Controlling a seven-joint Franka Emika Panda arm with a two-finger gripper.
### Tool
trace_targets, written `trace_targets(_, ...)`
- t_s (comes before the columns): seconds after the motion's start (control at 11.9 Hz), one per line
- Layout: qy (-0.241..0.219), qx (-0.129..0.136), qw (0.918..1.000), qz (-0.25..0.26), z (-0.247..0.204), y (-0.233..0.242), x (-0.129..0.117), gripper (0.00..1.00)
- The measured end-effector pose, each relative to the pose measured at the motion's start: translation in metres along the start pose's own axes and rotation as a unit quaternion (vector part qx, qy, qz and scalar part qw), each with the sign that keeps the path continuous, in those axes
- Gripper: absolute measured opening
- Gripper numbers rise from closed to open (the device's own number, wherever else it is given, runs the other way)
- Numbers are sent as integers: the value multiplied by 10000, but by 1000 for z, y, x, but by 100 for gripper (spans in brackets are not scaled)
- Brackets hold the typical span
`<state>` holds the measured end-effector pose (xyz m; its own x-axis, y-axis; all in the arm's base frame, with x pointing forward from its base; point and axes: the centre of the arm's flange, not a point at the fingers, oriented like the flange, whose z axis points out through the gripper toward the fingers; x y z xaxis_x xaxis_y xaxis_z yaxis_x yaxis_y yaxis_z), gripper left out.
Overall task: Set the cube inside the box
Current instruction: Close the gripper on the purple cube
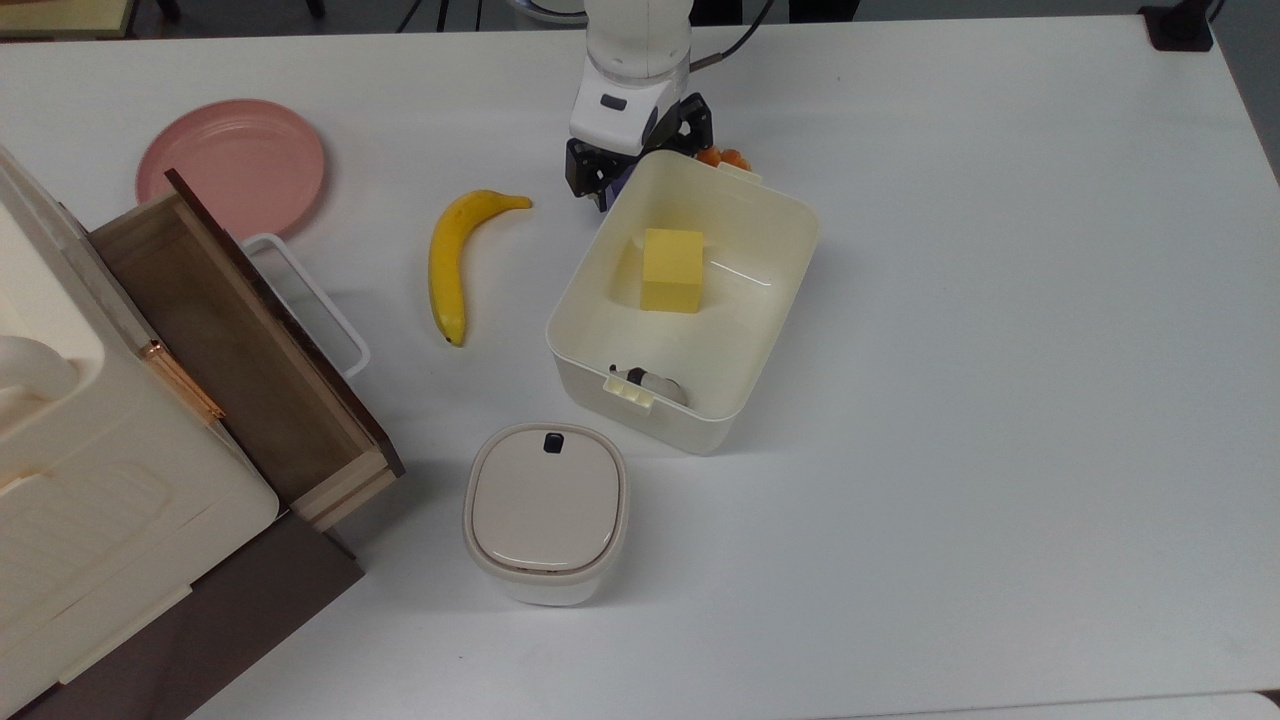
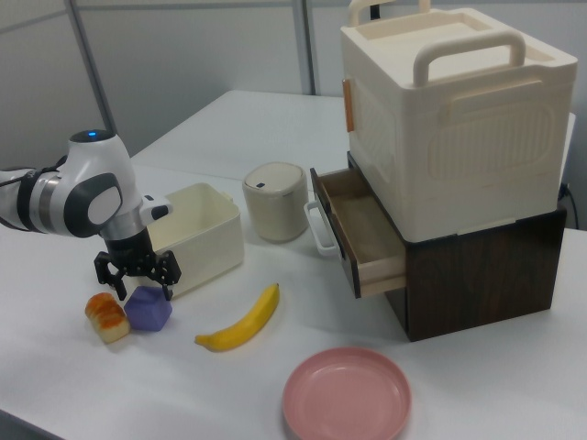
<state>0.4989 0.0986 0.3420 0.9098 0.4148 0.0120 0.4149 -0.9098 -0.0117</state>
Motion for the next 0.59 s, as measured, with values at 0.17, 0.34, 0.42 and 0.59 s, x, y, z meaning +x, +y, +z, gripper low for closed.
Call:
trace_targets(0.17, -97, -57, 9999, -81, 9, 0, 0, 99)
trace_targets(0.34, -131, -112, 9997, -144, 12, 0, 0, 73)
trace_targets(0.42, -116, -119, 9998, -148, 10, 0, 1, 59)
trace_targets(0.59, -99, -124, 9998, -148, 8, 0, 2, 57)
